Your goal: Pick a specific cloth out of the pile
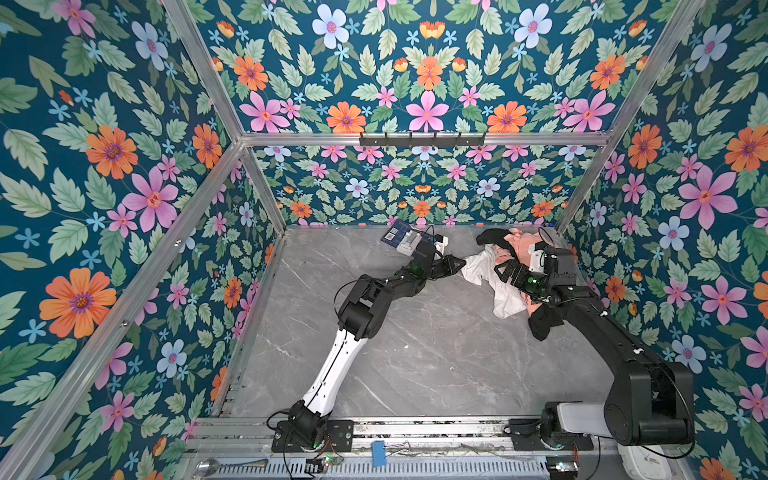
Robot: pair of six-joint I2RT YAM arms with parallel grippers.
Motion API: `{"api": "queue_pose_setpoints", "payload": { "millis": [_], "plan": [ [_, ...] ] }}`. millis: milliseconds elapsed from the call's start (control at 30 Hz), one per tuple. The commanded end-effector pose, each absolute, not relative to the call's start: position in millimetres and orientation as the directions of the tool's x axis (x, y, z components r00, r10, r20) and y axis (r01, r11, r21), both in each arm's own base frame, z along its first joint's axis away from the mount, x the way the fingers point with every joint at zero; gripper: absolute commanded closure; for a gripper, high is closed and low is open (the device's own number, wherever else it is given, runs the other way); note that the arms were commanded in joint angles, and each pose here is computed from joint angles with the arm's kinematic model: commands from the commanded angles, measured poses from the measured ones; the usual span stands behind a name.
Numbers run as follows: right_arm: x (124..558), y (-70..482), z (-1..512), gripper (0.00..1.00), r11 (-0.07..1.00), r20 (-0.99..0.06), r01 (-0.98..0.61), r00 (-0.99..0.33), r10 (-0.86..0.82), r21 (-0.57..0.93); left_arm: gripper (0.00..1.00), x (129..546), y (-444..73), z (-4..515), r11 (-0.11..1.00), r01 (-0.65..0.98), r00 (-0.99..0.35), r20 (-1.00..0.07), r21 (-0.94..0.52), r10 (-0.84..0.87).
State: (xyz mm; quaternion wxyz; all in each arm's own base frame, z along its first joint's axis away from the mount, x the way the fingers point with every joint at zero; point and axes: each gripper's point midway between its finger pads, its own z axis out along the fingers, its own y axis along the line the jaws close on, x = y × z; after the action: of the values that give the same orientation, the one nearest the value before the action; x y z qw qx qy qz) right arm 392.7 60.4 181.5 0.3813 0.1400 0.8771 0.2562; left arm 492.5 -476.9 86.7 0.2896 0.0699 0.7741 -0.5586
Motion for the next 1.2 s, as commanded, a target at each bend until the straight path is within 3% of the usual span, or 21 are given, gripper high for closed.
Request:
{"api": "queue_pose_setpoints", "payload": {
  "millis": [0,167,433,600,1000,1167],
  "plan": [
    [395,60,189,0.02,0.835,-0.625,0.031,-0.648,0.435,0.55,0.87,497,-476,93,0.375,0.463,-0.794,-0.564,-0.803,-0.226],
    [391,59,190,0.02,0.837,-0.63,0.031,-0.644,0.435,0.546,0.88,496,-476,85,0.383,0.448,-0.804,-0.551,-0.808,-0.222],
    [389,57,192,0.02,0.842,-0.639,0.031,-0.636,0.432,0.539,0.66,496,-464,96,0.425,0.465,-0.772,-0.59,-0.777,-0.234],
    [389,57,190,0.02,0.84,-0.638,0.03,-0.636,0.434,0.542,0.6,504,-452,98,0.489,0.468,-0.741,-0.629,-0.736,-0.236],
    [388,57,190,0.02,0.84,-0.638,0.031,-0.635,0.435,0.542,0.61,511,-466,57,0.481,0.4,-0.806,-0.549,-0.78,-0.221],
    [388,57,189,0.02,0.841,-0.638,0.035,-0.635,0.435,0.539,0.68,506,-473,55,0.459,0.409,-0.814,-0.543,-0.789,-0.208]
  ]
}}
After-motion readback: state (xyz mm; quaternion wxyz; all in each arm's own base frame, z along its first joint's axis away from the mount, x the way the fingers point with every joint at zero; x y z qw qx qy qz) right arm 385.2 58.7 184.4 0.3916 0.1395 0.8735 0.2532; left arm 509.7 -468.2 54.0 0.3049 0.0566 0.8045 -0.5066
